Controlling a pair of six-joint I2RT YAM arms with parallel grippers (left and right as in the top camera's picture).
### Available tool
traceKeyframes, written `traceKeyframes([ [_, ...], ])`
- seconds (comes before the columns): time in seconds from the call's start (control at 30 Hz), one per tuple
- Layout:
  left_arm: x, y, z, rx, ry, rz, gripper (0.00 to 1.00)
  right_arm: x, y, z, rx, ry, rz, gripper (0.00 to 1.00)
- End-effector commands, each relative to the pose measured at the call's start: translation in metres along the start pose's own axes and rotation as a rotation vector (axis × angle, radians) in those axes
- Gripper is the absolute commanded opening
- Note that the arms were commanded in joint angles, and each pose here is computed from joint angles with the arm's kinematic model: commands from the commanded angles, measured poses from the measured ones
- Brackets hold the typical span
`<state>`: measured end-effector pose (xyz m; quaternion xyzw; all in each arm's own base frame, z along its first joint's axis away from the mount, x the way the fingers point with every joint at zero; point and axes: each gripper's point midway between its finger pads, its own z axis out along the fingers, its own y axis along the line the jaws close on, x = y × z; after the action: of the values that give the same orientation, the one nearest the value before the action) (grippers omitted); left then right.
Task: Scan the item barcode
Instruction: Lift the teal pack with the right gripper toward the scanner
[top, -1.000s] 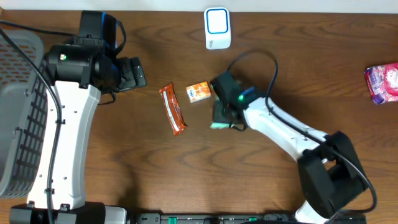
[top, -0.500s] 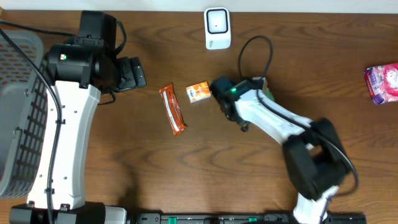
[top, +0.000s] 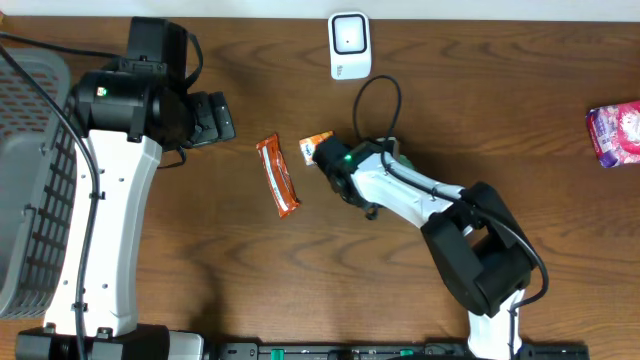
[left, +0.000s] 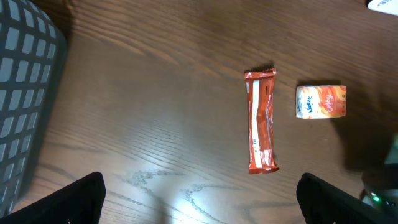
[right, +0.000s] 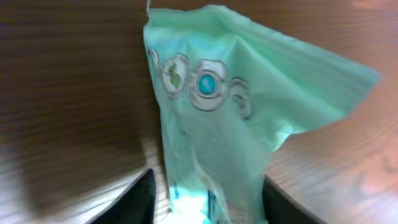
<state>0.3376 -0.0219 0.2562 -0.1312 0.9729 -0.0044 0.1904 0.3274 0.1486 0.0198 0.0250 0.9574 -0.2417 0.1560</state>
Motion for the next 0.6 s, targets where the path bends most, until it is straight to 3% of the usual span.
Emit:
traceKeyframes([
  [0.0, 0.001, 0.001, 0.003, -0.006, 0.011, -0.011, 0.98, -0.009, 0.021, -0.019, -0.095, 0.027, -0.019, 0.54],
  [0.17, 0.001, 0.001, 0.003, -0.006, 0.011, -0.011, 0.98, -0.031, 0.010, -0.044, -0.090, 0.021, -0.005, 0.56],
  [0.23, 0.001, 0.001, 0.003, -0.006, 0.011, -0.011, 0.98, -0.040, 0.003, -0.053, -0.087, 0.023, 0.001, 0.73],
  [0.33, 0.001, 0.001, 0.003, -0.006, 0.011, -0.011, 0.98, -0.047, -0.001, -0.064, -0.126, 0.050, -0.041, 0.80],
  [0.37, 0.001, 0.002, 0.003, -0.007, 0.011, -0.011, 0.98, -0.046, 0.001, -0.067, -0.155, 0.070, -0.061, 0.89],
  [0.57, 0.001, 0.001, 0.003, -0.006, 0.011, -0.011, 0.98, -0.017, 0.033, -0.080, -0.402, 0.224, -0.238, 0.90],
])
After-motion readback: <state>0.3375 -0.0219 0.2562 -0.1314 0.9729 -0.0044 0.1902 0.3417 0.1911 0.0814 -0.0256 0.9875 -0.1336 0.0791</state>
